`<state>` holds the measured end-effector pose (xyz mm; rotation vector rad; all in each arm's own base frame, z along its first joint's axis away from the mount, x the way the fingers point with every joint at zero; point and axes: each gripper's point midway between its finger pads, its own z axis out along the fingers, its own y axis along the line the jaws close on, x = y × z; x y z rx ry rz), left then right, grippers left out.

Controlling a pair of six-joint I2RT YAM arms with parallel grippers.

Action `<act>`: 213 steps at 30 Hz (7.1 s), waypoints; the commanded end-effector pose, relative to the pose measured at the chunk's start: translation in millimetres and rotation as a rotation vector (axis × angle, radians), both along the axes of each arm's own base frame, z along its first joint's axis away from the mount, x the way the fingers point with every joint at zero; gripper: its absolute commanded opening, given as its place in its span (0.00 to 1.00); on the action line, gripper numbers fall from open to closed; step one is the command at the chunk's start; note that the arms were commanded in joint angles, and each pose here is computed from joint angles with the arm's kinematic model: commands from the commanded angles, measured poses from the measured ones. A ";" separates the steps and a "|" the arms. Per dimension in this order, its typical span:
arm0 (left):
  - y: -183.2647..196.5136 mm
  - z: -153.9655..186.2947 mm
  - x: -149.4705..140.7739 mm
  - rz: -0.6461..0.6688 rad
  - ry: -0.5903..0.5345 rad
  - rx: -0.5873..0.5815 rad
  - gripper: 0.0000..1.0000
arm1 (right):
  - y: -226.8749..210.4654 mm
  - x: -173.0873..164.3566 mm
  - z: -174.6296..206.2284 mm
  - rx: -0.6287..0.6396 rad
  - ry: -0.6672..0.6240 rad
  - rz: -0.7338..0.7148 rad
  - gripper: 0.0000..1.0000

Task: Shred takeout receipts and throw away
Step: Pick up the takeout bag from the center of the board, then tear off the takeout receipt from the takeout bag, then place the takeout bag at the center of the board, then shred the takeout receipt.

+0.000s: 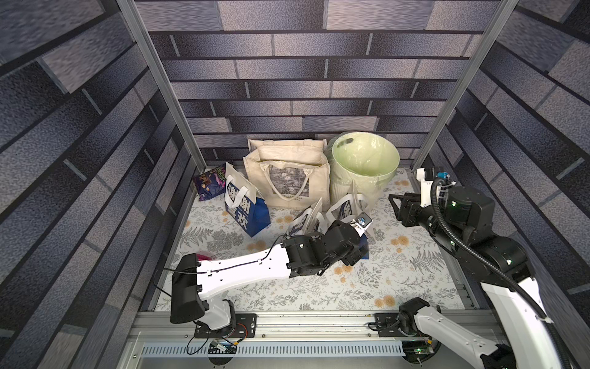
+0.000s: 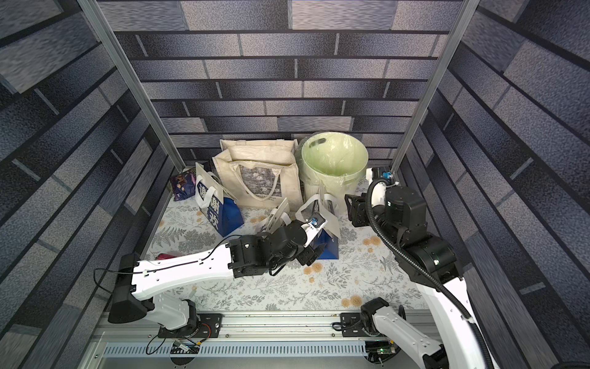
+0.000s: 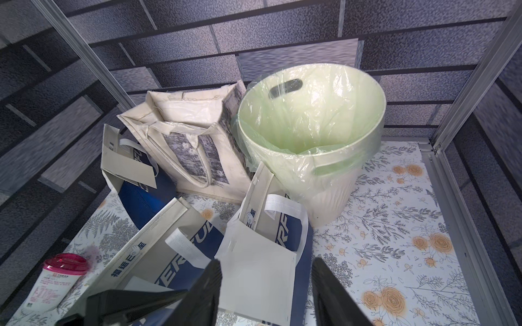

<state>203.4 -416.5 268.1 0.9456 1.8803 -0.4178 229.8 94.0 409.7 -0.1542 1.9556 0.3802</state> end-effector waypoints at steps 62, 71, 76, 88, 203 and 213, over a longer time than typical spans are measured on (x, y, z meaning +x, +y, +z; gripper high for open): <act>-11.9 -2.1 42.5 0.119 0.021 -0.330 0.00 | 32.0 -19.8 -186.8 -0.754 -0.196 0.596 0.71; -9.1 -10.5 45.5 0.139 0.040 -0.314 0.00 | 35.6 -8.1 -163.5 -0.686 -0.250 0.522 0.60; -10.4 -13.7 44.0 0.134 0.041 -0.298 0.00 | 41.1 -6.7 -154.5 -0.639 -0.277 0.518 0.49; -12.3 -16.1 44.4 0.126 0.026 -0.246 0.00 | 53.3 -4.2 -146.7 -0.546 -0.302 0.531 0.16; 50.4 181.3 27.2 -0.302 0.305 -0.604 0.00 | 136.6 -40.8 -2.6 0.124 0.217 0.889 0.00; 45.6 157.1 57.0 -0.011 0.388 -0.661 0.00 | 102.1 -21.0 28.5 -0.183 -0.212 0.697 0.00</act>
